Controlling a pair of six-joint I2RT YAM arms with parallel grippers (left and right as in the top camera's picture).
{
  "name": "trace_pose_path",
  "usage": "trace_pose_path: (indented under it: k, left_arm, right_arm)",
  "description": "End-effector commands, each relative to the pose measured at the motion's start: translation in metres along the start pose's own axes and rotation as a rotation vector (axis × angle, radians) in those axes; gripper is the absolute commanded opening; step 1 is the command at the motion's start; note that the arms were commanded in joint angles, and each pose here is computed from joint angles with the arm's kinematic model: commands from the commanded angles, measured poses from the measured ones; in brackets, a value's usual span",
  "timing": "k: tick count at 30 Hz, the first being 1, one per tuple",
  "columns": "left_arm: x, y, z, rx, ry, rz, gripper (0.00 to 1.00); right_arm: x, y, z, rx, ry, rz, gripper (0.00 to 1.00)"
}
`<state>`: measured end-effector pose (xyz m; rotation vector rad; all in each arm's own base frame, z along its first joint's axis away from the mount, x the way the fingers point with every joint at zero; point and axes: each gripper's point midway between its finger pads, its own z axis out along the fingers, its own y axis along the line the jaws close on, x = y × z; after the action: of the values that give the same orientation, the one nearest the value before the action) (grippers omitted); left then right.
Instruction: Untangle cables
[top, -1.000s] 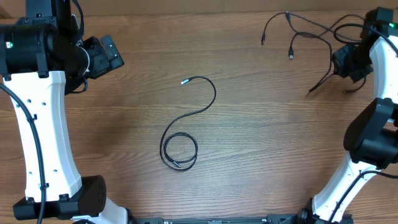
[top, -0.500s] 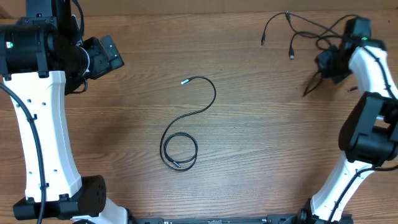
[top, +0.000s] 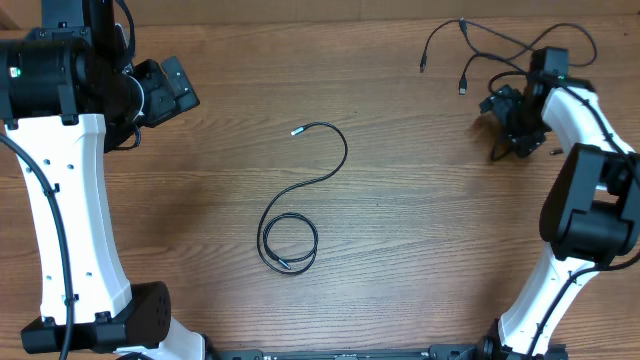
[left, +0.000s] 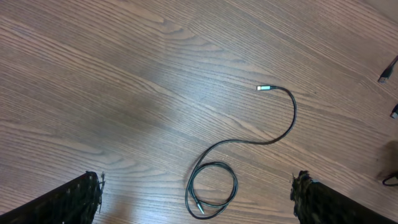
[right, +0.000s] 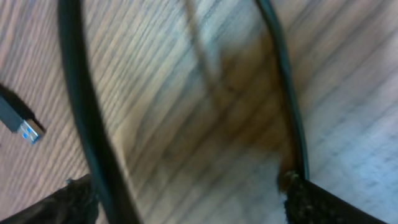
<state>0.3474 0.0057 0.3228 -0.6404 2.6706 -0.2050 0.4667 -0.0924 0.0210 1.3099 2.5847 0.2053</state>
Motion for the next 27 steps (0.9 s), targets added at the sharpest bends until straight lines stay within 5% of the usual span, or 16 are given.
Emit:
trace_pose_path:
  k: [1, 9, 14, 20, 27]
  left_arm:
    - [0.001, -0.003, -0.001, 0.009, 0.001, 0.026, 1.00]
    - [0.001, -0.003, -0.001, 0.003, -0.001, 0.026, 1.00]
    - [0.000, -0.003, -0.001, 0.003, -0.002, 0.026, 1.00]
    - [0.000, -0.003, -0.001, 0.004, -0.002, 0.026, 1.00]
    - [0.001, -0.003, -0.001, 0.005, -0.001, 0.026, 1.00]
  right_arm:
    - [-0.044, 0.013, -0.040, -0.057, -0.089, 0.036, 0.97]
    - [-0.088, 0.049, -0.125, -0.179, -0.192, 0.041, 0.97]
    - [-0.076, 0.108, -0.149, -0.419, -0.153, -0.042, 0.88]
    - [-0.055, 0.150, -0.134, -0.409, -0.215, -0.144, 0.80]
    - [-0.038, 0.157, -0.074, -0.183, -0.313, -0.285, 0.73]
